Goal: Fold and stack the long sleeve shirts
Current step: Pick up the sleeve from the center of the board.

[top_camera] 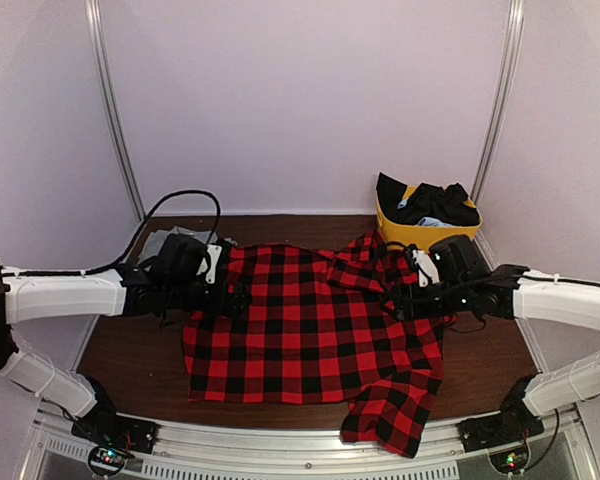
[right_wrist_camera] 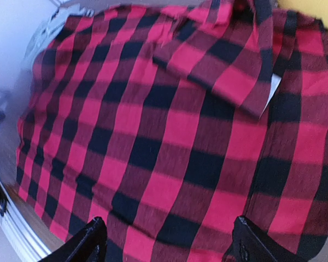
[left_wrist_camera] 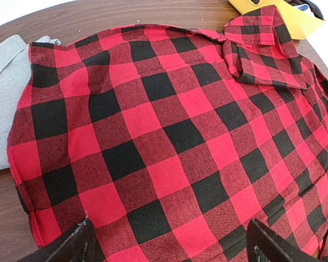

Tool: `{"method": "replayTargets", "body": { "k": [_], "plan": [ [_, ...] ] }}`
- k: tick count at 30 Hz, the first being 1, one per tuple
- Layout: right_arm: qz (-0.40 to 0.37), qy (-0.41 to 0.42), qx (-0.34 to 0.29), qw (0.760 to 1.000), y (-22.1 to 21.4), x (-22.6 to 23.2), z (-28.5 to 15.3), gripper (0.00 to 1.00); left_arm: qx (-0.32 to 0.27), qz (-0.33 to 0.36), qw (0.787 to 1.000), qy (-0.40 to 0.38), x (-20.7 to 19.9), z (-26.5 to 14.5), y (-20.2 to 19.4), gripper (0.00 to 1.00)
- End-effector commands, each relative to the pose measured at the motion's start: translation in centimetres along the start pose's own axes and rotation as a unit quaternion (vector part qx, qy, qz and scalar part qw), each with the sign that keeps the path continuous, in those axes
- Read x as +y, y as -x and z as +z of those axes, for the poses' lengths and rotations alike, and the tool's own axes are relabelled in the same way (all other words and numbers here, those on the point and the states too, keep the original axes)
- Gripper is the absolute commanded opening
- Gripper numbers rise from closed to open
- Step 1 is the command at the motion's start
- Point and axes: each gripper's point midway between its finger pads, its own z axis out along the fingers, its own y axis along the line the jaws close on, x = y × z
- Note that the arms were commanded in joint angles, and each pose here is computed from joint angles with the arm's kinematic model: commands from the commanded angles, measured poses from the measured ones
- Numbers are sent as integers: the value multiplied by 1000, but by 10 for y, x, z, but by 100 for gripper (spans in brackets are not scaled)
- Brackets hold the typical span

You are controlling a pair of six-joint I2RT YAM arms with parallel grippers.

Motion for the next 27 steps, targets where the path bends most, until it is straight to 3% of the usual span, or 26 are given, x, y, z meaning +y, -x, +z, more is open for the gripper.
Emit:
{"method": "replayTargets", "body": {
  "k": [1, 5, 13, 27],
  "plan": [
    [26, -18, 60, 998, -70, 4, -12, 79, -14, -6, 1000, -22, -9, -10, 13, 98],
    [20, 13, 99, 995, -114, 28, -27, 78, 2, -10, 999, -31, -11, -8, 3, 98],
    [-62, 40, 191, 979, -179, 70, -42, 79, 33, -8, 999, -15, -1, -8, -20, 97],
    [-140, -32, 260, 955, -208, 67, -40, 80, 55, -12, 998, -13, 3, -8, -36, 97]
  ]
}}
